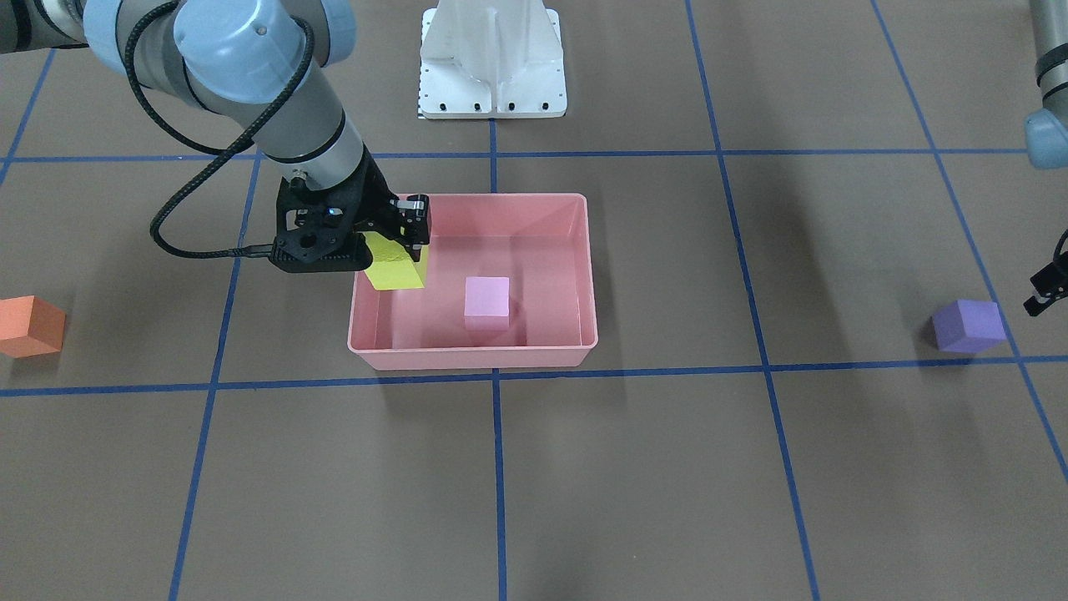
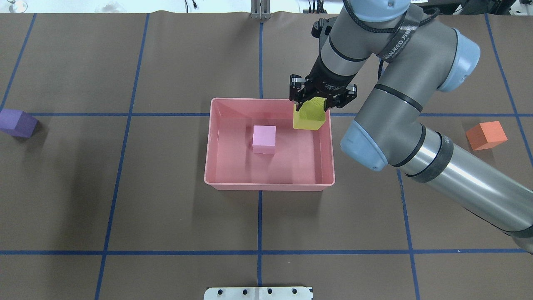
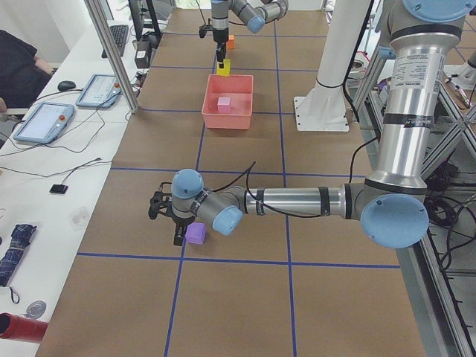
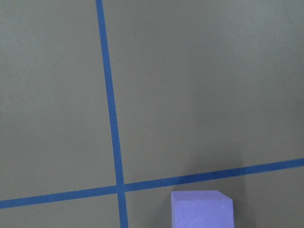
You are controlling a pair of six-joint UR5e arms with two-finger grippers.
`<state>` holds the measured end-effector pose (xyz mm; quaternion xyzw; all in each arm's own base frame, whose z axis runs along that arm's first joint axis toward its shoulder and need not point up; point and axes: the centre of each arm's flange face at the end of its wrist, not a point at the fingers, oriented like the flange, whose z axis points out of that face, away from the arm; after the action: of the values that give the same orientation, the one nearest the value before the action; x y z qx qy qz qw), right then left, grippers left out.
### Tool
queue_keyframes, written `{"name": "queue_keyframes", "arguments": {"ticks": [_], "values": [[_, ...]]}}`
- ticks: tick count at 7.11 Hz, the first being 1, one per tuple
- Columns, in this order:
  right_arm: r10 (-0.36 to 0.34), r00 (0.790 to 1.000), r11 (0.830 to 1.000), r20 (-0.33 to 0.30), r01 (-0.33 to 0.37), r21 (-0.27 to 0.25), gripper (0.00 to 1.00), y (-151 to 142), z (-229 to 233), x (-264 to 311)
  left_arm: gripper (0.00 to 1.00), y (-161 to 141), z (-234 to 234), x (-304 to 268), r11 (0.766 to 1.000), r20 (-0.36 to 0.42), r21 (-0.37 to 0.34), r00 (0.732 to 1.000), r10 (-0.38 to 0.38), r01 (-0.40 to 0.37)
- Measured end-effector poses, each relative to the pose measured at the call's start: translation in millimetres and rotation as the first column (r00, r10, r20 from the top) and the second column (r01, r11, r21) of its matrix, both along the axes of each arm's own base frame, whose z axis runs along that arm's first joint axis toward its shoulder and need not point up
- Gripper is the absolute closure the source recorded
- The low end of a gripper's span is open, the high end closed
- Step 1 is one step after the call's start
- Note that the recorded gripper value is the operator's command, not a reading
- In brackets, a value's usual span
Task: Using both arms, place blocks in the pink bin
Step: 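Release the yellow cube in the bin while the left gripper grasps the purple cube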
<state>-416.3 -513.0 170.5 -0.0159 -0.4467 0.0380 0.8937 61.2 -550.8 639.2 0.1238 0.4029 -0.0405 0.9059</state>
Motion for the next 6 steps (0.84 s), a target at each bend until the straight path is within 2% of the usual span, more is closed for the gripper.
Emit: {"name": "queue_keyframes", "arguments": {"ticks": [2, 6], "values": [[-0.013, 1.0, 1.0, -0.007, 0.013, 0.001, 1.0, 8, 2, -11, 0.0, 7, 5, 44, 0.999, 0.004, -0.014, 0.999, -0.041, 0.041], [-0.033, 0.999, 0.999, -0.018, 0.033, -0.008, 1.0, 16, 7, -24, 0.0, 32, 25, 81, 0.999, 0.045, 0.029, 0.999, -0.022, 0.021]]}}
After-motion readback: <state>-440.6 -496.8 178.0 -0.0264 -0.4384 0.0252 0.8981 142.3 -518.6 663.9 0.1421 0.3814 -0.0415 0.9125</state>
